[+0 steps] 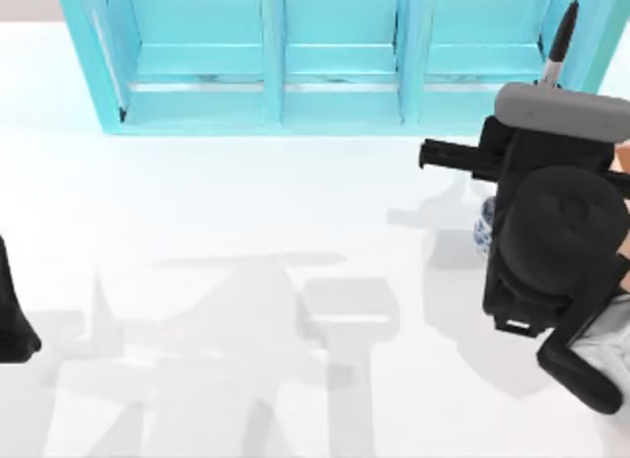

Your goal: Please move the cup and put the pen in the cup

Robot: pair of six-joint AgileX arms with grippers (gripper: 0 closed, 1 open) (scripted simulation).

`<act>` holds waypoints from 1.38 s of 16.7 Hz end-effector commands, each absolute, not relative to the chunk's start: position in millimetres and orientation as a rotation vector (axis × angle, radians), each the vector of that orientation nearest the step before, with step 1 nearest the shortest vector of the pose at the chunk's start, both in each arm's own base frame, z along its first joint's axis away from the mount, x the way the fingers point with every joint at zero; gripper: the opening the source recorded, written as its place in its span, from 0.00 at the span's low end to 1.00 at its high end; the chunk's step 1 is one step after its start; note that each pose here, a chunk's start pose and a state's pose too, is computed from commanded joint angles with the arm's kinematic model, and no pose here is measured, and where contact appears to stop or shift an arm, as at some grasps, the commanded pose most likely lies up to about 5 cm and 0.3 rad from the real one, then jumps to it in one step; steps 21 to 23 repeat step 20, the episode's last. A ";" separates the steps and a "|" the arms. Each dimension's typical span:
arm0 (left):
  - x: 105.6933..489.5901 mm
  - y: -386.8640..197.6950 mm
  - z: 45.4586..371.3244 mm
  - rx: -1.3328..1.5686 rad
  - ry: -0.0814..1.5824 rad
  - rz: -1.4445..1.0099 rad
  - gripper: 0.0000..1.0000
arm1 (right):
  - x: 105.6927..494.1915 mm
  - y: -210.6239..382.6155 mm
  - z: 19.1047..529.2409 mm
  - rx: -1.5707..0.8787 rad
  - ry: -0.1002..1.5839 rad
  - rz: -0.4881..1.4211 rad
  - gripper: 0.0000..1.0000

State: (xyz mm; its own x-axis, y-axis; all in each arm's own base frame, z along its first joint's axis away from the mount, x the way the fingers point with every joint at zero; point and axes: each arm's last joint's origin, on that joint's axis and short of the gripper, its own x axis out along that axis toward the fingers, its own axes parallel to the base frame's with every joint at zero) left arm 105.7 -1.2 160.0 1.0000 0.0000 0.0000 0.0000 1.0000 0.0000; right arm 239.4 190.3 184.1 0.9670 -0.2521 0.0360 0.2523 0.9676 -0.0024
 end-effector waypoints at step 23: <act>105.7 -1.2 160.0 0.000 0.000 0.000 1.00 | 239.4 190.3 184.1 -0.007 -0.036 -0.255 1.00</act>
